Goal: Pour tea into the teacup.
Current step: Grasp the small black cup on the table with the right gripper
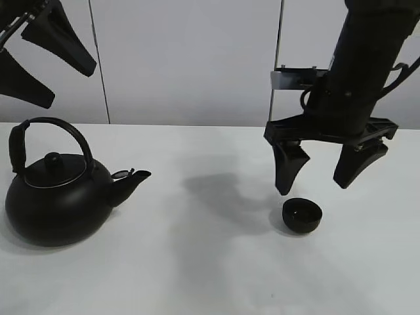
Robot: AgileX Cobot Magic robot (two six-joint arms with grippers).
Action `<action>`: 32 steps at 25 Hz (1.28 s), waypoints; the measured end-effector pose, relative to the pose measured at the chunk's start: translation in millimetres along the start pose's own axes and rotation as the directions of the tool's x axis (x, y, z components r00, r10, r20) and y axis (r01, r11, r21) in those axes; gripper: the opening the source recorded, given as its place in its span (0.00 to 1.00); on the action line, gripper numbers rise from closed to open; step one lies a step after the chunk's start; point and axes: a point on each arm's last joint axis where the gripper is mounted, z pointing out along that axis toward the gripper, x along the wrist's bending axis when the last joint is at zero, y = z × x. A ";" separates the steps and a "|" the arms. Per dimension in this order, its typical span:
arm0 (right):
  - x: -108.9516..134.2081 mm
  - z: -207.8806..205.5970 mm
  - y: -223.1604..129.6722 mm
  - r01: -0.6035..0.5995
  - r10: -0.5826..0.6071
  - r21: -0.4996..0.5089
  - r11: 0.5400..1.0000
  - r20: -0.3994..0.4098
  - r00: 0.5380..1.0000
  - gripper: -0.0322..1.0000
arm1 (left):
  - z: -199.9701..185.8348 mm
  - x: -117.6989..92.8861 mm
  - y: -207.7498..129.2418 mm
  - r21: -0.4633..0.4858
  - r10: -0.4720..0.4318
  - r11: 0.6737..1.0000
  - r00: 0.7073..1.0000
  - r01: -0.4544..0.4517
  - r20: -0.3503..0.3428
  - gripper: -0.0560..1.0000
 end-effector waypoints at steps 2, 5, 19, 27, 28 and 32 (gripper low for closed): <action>5.9 8.6 1.3 0.016 -0.016 0.008 1.000 -0.002 1.000 0.62 | 0.0 0.0 0.0 0.000 0.000 1.000 1.000 0.000 0.000 0.56; 6.9 20.7 1.5 0.009 -0.009 0.033 0.999 -0.001 1.000 0.62 | 0.0 0.1 0.1 -0.001 0.000 1.000 1.000 0.000 -0.001 0.56; 2.2 37.9 5.5 0.003 -0.004 0.023 1.000 0.043 0.999 0.62 | 0.0 0.2 0.5 -0.005 0.000 1.000 1.000 0.000 -0.003 0.56; 1.7 56.0 5.7 -0.013 0.011 0.046 0.999 0.038 0.999 0.60 | 0.0 0.2 0.5 -0.005 0.000 1.000 1.000 0.000 -0.003 0.56; 1.7 56.0 5.7 -0.018 0.017 0.046 0.999 0.038 0.999 0.58 | 0.0 0.2 0.5 -0.005 0.000 1.000 1.000 0.000 -0.003 0.56; 1.7 55.8 6.0 -0.037 0.036 0.043 0.998 0.039 0.999 0.42 | 0.0 0.2 0.5 -0.005 0.000 1.000 1.000 0.000 -0.003 0.56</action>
